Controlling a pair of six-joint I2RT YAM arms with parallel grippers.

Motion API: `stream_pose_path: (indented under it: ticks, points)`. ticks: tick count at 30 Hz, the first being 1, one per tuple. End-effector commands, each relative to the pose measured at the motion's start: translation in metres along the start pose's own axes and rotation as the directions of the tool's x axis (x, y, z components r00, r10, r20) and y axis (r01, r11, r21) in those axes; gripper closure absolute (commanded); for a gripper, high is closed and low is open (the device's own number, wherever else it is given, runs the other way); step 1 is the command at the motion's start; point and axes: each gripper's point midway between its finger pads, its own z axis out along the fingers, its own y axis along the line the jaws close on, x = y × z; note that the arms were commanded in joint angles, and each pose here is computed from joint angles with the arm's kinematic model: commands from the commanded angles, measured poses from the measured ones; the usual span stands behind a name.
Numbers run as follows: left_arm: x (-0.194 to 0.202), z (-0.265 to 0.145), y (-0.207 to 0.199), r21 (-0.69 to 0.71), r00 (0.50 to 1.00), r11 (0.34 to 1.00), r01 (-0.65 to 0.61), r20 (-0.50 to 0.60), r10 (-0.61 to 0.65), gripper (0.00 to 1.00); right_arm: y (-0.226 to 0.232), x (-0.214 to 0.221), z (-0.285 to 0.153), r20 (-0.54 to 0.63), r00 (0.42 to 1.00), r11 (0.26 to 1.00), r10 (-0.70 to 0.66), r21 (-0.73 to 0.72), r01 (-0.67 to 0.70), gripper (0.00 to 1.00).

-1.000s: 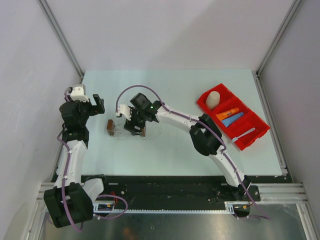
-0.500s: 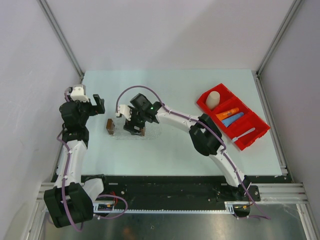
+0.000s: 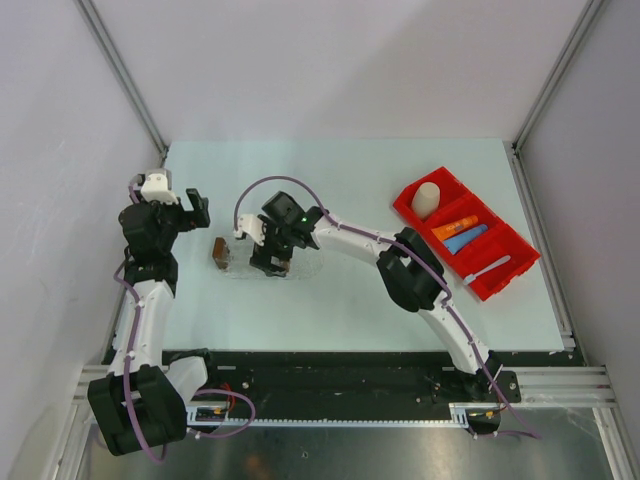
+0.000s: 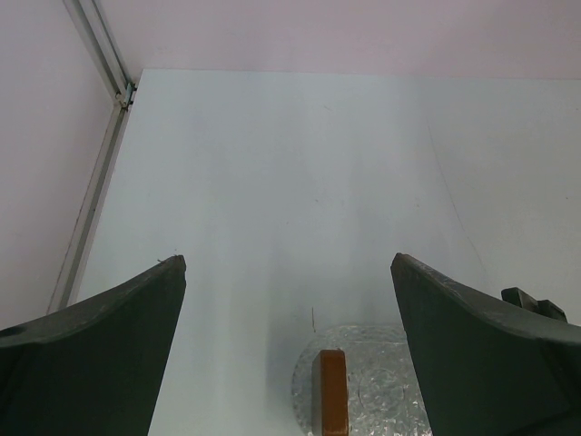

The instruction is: Prepare toiletry sets of a toothbrush and toothpaste on the tray

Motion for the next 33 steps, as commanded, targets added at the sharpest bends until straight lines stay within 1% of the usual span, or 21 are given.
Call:
stream_pose_path:
  ticks: [1, 17, 25, 29, 31, 33]
  points:
    - [-0.012, -0.001, 0.002, 0.007, 0.999, 1.0, -0.015, 0.033, 0.015, 0.0, -0.008, -0.039, -0.03, 0.079, 0.996, 0.998, -0.039, 0.052, 0.035, 0.0]
    - [-0.012, -0.001, 0.001, 0.008, 0.999, 1.0, -0.013, 0.031, 0.013, 0.0, -0.024, -0.066, -0.059, 0.117, 0.991, 0.993, -0.066, 0.107, 0.054, 0.0]
    - [-0.011, 0.0, 0.002, 0.007, 1.0, 1.0, -0.012, 0.028, 0.012, 0.0, -0.028, -0.084, -0.087, 0.154, 0.986, 0.991, -0.06, 0.13, 0.04, 0.0]
    - [-0.011, -0.001, 0.002, 0.007, 0.999, 1.0, -0.014, 0.03, 0.014, 0.0, -0.04, -0.088, -0.111, 0.182, 0.983, 0.989, -0.023, 0.151, -0.005, 0.0]
    - [-0.012, -0.001, 0.002, 0.007, 0.999, 1.0, -0.015, 0.031, 0.015, 0.0, -0.047, -0.088, -0.123, 0.199, 0.98, 0.986, 0.019, 0.159, -0.052, 0.01]
    - [-0.013, -0.002, 0.002, 0.007, 0.999, 1.0, -0.015, 0.034, 0.015, 0.0, -0.062, -0.084, -0.145, 0.226, 0.971, 0.98, 0.071, 0.167, -0.11, 0.0]
